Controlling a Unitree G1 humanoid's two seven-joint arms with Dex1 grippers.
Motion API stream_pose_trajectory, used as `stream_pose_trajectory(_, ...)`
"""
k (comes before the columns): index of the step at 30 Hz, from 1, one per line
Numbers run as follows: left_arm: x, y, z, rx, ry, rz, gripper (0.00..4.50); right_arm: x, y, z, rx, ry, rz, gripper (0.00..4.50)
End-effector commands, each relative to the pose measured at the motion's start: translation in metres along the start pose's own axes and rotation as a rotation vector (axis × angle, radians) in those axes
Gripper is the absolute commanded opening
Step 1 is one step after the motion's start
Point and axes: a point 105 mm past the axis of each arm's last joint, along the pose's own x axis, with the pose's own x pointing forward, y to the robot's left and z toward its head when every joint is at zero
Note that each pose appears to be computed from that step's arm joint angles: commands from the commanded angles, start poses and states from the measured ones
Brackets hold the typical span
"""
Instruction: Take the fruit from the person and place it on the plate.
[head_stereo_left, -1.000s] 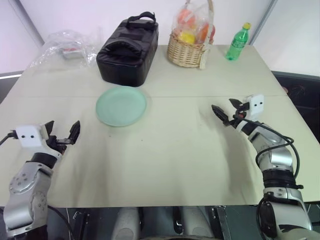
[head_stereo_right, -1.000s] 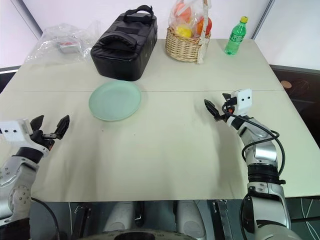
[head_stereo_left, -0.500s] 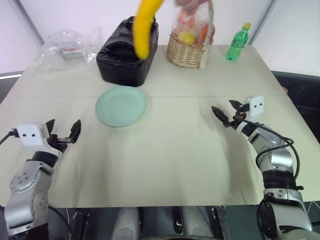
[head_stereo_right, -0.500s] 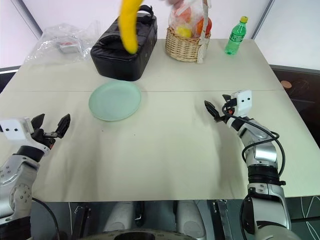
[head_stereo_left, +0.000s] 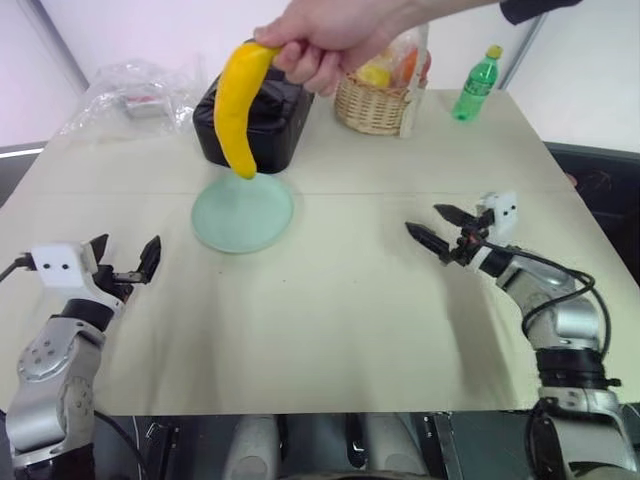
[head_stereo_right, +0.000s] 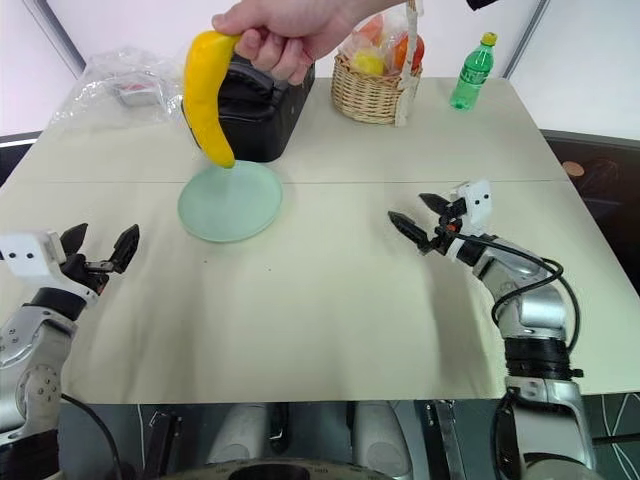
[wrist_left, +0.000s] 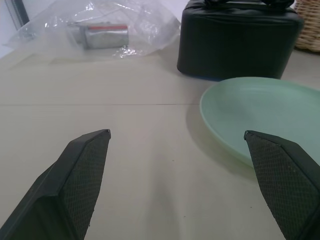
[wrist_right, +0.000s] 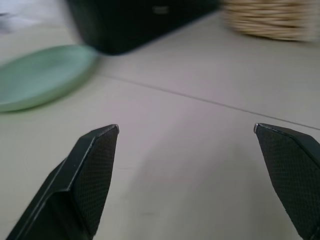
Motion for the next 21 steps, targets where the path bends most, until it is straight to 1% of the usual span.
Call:
stream_pose_trajectory(1, 0.005, -0.005, 0.020, 0.031, -0.041, -0.063, 4.50, -0.001, 0.031, 0.029, -0.014, -0.011, 0.160, 4.43)
stream_pose_trajectory(4, 0.010, -0.020, 0.039, 0.043, -0.056, -0.193, 4.50, 0.000, 0.044, 0.040, -0.026, -0.004, 0.213, 4.43)
stream_pose_trajectory(8, 0.021, -0.052, 0.080, 0.066, -0.101, -0.433, 4.50, 0.006, 0.053, 0.050, -0.063, -0.014, 0.231, 4.43)
stream_pose_trajectory(10, 0.026, -0.069, 0.096, 0.080, -0.117, -0.532, 4.50, 0.009, 0.055, 0.054, -0.064, -0.026, 0.240, 4.43)
stream_pose_trajectory(12, 0.030, -0.079, 0.106, 0.094, -0.128, -0.578, 4.50, 0.010, 0.059, 0.059, -0.050, -0.047, 0.254, 4.43)
stream_pose_trajectory(16, 0.042, -0.093, 0.120, 0.104, -0.169, -0.625, 4.50, 0.013, 0.070, 0.079, -0.024, -0.122, 0.294, 4.43)
stream_pose_trajectory(21, 0.055, -0.114, 0.128, 0.110, -0.197, -0.691, 4.50, 0.015, 0.082, 0.087, -0.037, -0.141, 0.324, 4.43)
